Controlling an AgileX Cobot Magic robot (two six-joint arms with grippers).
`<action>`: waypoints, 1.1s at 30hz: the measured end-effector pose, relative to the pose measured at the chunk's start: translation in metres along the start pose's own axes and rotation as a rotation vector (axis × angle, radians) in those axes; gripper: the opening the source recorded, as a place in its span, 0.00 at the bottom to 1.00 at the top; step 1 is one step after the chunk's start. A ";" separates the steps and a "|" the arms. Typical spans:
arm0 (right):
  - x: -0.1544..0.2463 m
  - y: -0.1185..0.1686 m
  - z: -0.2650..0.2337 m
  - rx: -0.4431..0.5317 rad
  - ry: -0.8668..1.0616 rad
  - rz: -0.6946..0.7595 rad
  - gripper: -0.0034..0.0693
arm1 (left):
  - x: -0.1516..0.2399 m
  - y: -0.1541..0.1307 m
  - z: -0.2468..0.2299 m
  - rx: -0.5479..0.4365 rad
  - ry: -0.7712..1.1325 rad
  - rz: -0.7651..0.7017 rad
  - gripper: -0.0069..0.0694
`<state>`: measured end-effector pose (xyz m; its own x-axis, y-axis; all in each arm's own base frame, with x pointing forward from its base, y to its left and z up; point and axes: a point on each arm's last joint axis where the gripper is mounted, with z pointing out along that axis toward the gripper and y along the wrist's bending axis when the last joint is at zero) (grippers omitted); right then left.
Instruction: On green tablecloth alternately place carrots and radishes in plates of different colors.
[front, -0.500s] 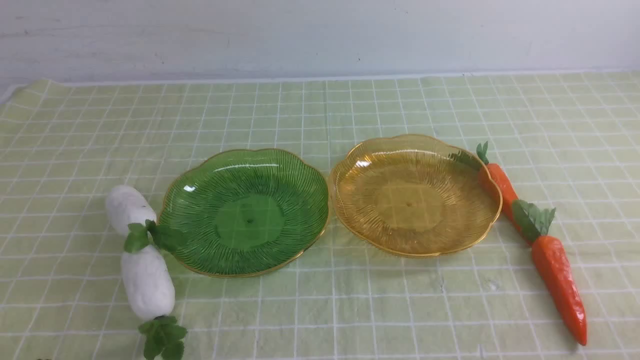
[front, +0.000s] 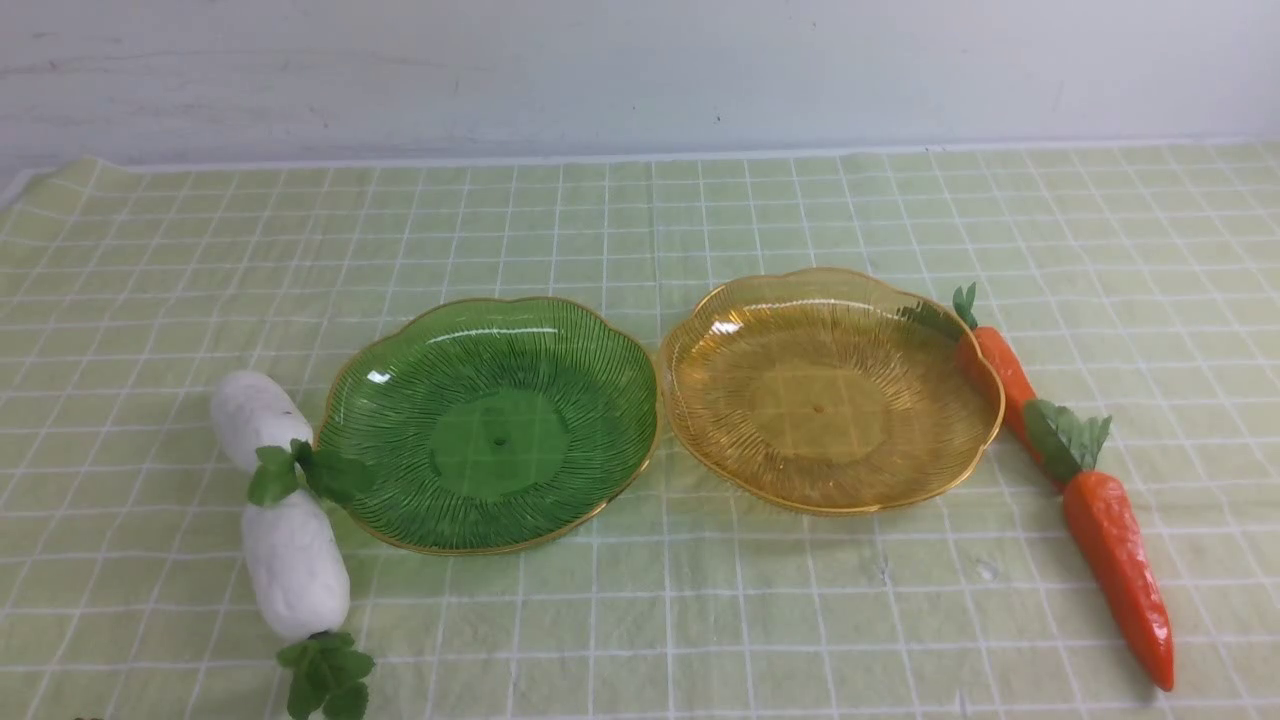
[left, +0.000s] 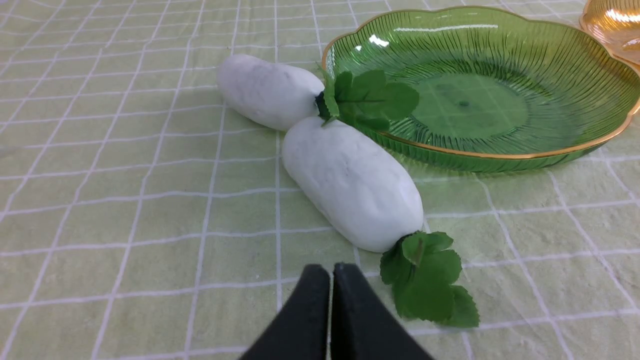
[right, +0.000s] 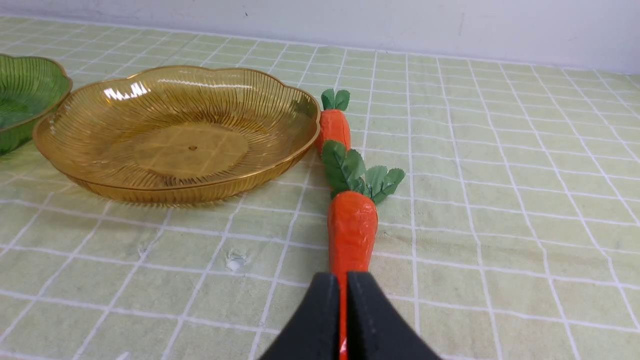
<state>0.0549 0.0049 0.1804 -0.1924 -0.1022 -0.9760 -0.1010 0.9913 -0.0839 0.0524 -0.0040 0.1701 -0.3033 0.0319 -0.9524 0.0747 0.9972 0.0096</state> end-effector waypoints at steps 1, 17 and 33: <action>0.000 0.000 0.000 0.000 0.000 0.000 0.07 | 0.000 0.000 0.000 0.000 0.000 0.000 0.08; 0.000 -0.006 0.000 0.061 0.016 -0.318 0.07 | 0.000 0.000 0.000 0.000 0.001 0.000 0.08; -0.020 -0.001 -0.002 -0.050 -0.227 0.578 0.07 | -0.009 -0.023 -0.003 0.279 0.036 -0.992 0.08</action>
<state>0.0568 0.0053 0.2001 -0.0177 0.4757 -0.8794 -0.0894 0.8753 0.4753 0.0502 -0.0266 0.1793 -0.3763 -0.7901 -0.4838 -0.0079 0.5249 -0.8511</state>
